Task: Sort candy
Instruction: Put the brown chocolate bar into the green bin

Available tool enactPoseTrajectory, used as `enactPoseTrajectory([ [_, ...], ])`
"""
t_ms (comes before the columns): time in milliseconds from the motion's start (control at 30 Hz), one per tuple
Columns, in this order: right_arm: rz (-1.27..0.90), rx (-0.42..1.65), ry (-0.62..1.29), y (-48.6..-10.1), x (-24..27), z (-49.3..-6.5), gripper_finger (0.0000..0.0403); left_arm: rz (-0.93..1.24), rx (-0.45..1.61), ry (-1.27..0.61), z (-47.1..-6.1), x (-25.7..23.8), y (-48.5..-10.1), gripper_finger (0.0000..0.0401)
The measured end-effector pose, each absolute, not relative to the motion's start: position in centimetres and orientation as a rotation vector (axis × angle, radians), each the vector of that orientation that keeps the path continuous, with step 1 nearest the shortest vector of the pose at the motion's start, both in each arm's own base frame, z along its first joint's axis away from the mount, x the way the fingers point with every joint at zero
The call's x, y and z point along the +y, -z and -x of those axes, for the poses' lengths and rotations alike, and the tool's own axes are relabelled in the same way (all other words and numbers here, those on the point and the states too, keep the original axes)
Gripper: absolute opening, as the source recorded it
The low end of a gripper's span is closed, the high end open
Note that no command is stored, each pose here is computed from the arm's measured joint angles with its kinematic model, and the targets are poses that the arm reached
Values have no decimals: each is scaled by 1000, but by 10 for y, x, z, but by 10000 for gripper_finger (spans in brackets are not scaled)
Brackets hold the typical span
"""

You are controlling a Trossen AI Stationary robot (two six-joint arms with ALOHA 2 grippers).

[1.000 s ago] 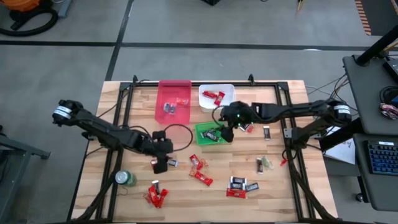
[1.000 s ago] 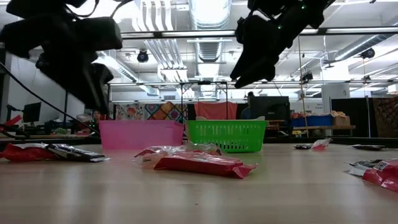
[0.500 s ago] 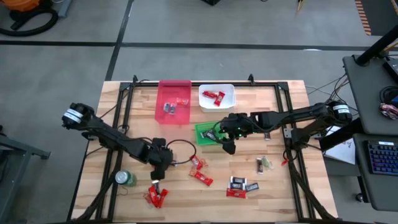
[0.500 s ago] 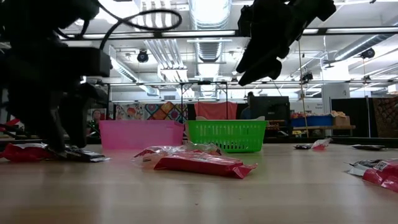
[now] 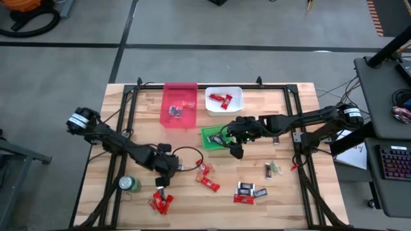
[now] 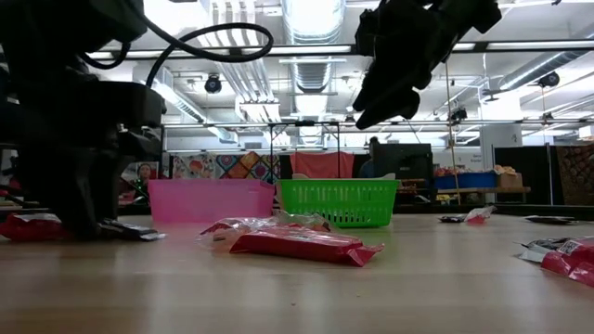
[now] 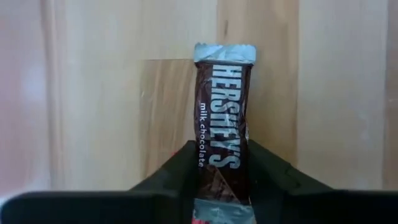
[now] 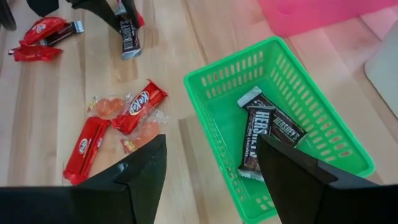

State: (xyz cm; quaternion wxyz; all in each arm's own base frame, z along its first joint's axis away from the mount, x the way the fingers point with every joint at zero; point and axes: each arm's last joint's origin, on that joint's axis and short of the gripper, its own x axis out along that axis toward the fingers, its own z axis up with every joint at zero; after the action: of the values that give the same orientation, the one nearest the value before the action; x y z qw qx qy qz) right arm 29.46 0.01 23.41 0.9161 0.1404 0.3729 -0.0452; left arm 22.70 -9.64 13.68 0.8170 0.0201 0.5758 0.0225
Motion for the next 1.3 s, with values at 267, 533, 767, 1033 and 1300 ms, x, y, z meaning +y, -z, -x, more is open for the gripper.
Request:
enactPoseTrajectory([
  [267, -255, 726, 74, -225, 0, -300, 237, -46, 1211, -56, -226, -95, -141, 39],
  [533, -133, 636, 14, -203, 2, -322, 237, -74, 1171, -52, -229, -95, -142, 38],
  [767, 25, 513, -58, -178, 9, -350, 237, -100, 1105, -58, -234, -94, -146, 39],
  [1033, 152, 493, -97, -160, 10, -381, 237, -202, 951, -115, -242, -89, -159, 39],
  [1300, 298, 468, -219, -157, 26, -406, 237, -208, 848, -106, -255, -78, -169, 40],
])
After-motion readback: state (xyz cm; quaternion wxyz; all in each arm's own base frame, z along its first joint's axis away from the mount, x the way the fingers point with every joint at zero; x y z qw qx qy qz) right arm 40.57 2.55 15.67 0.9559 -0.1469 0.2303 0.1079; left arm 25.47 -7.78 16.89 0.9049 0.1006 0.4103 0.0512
